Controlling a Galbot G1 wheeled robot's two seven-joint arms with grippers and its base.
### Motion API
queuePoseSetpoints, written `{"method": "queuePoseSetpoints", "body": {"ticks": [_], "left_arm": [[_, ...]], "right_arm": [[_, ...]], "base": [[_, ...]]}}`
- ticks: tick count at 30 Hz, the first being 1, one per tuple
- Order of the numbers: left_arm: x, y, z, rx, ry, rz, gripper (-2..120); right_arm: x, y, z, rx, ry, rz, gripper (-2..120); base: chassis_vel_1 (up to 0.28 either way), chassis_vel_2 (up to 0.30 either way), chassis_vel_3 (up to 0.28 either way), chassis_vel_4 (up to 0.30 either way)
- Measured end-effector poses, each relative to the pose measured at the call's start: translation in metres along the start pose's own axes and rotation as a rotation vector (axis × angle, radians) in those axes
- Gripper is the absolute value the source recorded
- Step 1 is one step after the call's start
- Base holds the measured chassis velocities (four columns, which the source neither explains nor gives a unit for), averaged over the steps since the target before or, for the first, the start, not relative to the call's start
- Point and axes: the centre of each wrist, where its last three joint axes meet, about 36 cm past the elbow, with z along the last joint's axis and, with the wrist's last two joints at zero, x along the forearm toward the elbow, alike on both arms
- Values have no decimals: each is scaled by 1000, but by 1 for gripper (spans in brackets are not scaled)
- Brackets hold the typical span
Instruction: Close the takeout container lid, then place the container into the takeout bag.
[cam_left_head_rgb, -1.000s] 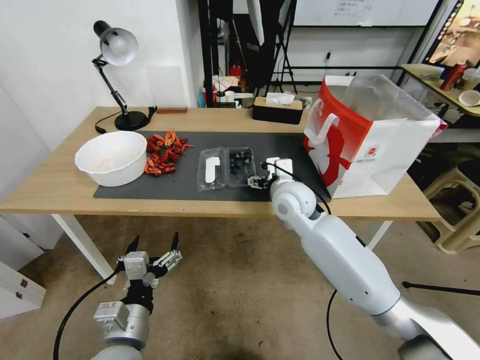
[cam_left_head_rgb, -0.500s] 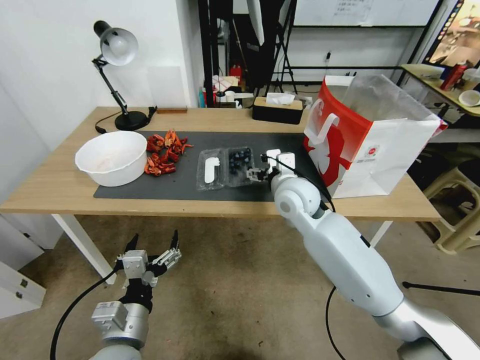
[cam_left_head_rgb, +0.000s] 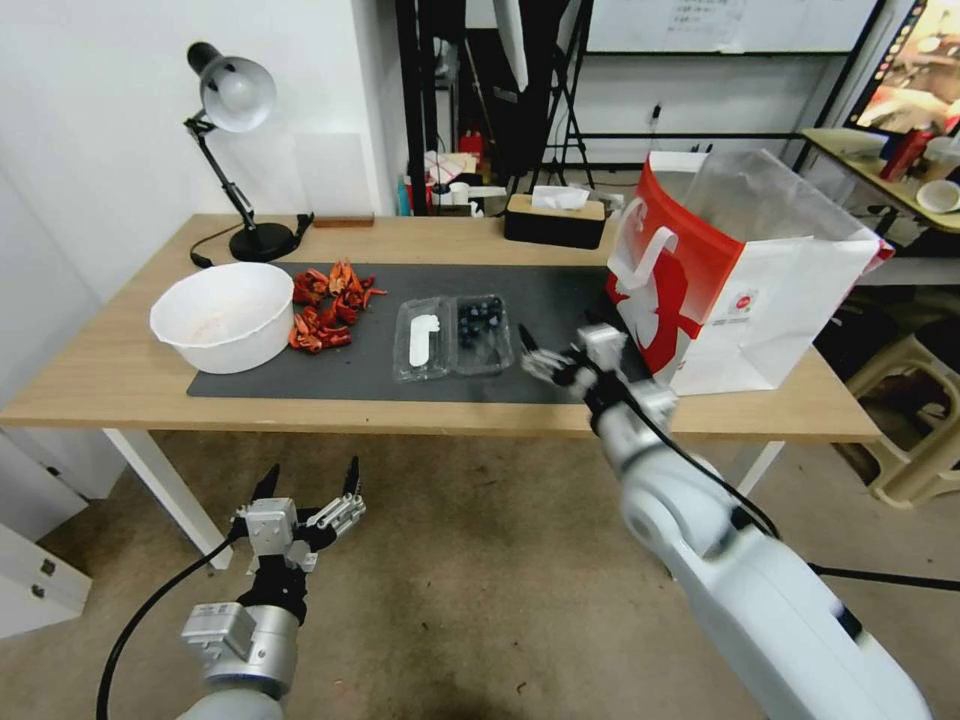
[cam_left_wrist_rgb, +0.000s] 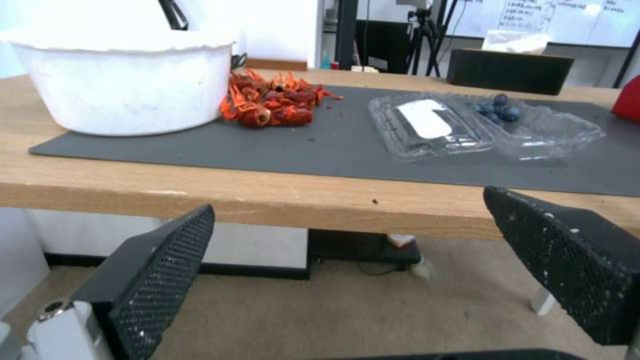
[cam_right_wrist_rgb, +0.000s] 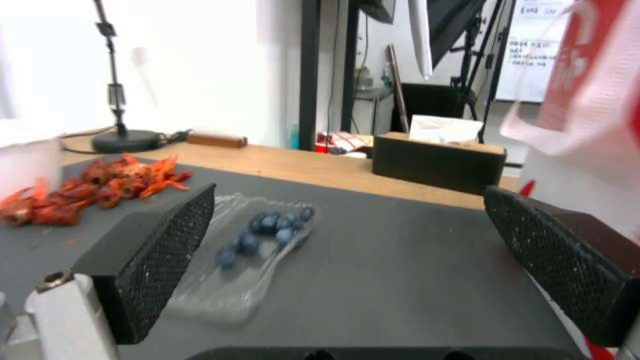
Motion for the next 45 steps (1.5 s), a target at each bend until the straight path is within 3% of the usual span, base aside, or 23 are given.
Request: {"method": "queuePoseSetpoints", "body": {"ticks": [12,18,23,36,40,42,43,45], "left_arm": [[-1,-4,0,15,-2,15,100],[-1,-3,1,10,0,28,100],[-1,-3,2,11,2,33,100],[-13,1,4,68,-21,111,100],[-20,4,10,135,-42,120,100],[-26,2,9,189,-49,127,100],[-32,1,6,252,-56,137,100],[-35,0,3,286,-59,140,100]], "right_arm": [[97,7,38,-54,-85,57,100],[158,31,77,-83,-88,113,100],[170,44,83,-98,-82,124,100],[164,44,72,-101,-81,121,100],[150,42,75,-103,-71,92,100],[145,41,76,-101,-63,81,100],[143,40,76,-101,-56,74,100],[142,40,76,-102,-53,69,100]], "base": [[0,0,0,0],[0,0,0,0],[0,0,0,0],[0,0,0,0],[0,0,0,0],[0,0,0,0],[0,0,0,0],[0,0,0,0]]}}
